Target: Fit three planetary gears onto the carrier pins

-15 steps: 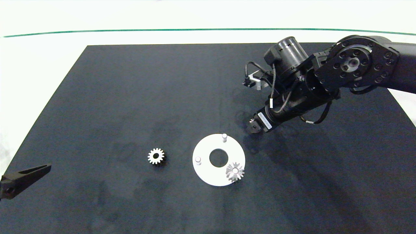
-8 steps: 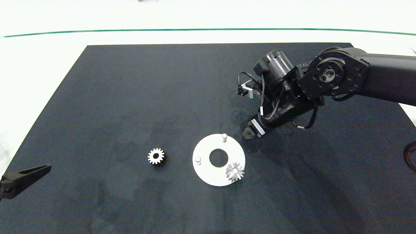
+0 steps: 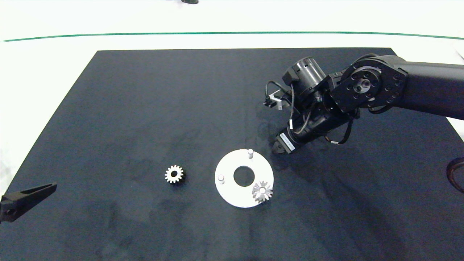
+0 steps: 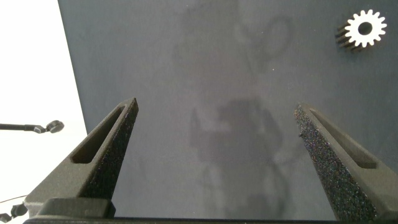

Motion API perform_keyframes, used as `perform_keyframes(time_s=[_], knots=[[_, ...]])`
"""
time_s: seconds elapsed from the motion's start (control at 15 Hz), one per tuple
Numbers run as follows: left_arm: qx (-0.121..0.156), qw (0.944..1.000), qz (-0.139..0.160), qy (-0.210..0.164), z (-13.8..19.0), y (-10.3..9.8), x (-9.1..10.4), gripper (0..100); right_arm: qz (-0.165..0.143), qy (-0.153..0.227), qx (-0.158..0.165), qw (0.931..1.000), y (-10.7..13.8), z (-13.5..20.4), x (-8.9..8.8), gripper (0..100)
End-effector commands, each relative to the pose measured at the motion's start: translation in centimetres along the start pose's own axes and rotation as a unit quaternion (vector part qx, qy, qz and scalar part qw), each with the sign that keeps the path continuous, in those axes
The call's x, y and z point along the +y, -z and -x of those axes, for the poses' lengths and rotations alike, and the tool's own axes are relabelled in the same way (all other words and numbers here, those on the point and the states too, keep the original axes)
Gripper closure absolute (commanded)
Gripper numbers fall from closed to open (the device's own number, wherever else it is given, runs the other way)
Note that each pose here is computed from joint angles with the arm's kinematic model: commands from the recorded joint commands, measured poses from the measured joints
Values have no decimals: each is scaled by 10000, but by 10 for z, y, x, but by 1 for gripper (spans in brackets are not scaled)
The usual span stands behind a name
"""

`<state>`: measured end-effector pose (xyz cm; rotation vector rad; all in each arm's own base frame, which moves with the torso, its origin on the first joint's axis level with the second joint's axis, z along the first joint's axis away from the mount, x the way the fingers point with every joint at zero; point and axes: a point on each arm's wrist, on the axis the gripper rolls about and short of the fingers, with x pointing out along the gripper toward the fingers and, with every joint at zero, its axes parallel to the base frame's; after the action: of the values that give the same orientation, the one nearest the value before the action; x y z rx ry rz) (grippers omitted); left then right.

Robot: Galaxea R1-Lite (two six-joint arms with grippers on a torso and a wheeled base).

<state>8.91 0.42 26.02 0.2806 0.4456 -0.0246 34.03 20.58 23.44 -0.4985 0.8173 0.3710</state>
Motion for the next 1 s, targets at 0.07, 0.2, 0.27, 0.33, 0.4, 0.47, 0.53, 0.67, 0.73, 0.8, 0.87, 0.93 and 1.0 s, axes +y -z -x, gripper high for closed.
perform_keyframes(time_s=[0.07, 0.2, 0.27, 0.33, 0.4, 0.47, 0.53, 0.67, 0.73, 0.8, 0.87, 0.93, 1.0], knots=[[10, 10000, -6, 0, 0, 0, 0, 0, 7, -12, 73, 10000, 1, -5, 1, 22], [10, 10000, -6, 0, 0, 0, 0, 0, -7, -7, 75, 10000, 1, -5, 1, 25], [2, 10000, -6, -2, 0, 0, 0, 0, -15, -7, 75, 10000, 1, -5, 1, 28], [2, 10000, -6, -2, 0, 0, 0, 0, -15, -7, 75, 10000, 1, -5, 1, 30], [2, 10000, -6, -2, 0, 0, 0, 0, -15, -7, 75, 10000, 1, -5, 1, 31], [4, 10000, -3, -9, 0, 0, 0, 0, -32, 6, 82, 10000, 1, -5, -1, 34], [-1, 10000, 0, -18, 1, 0, 0, 0, -38, 11, 84, 10000, 1, -5, -2, 36], [-8, 10000, 0, -20, 1, 0, 0, 0, -38, 11, 84, 10000, 1, -5, -2, 40], [-1, 10000, 0, -18, 1, 0, 0, 0, -44, 15, 86, 10000, 2, -6, -2, 42], [-8, 10000, 16, -20, 1, 0, 0, 0, -44, 15, 86, 10000, 2, -6, -2, 43], [-8, 10000, 16, -20, 1, 0, 0, 0, -42, 19, 88, 10000, 2, -6, -3, 46], [-8, 10000, 0, -20, 1, 0, 0, 0, -41, 18, 95, 9999, 2, -6, -3, 48], [-8, 10000, 0, -20, 1, 0, 0, 0, -78, 40, 106, 9999, 2, -7, -6, 49]])
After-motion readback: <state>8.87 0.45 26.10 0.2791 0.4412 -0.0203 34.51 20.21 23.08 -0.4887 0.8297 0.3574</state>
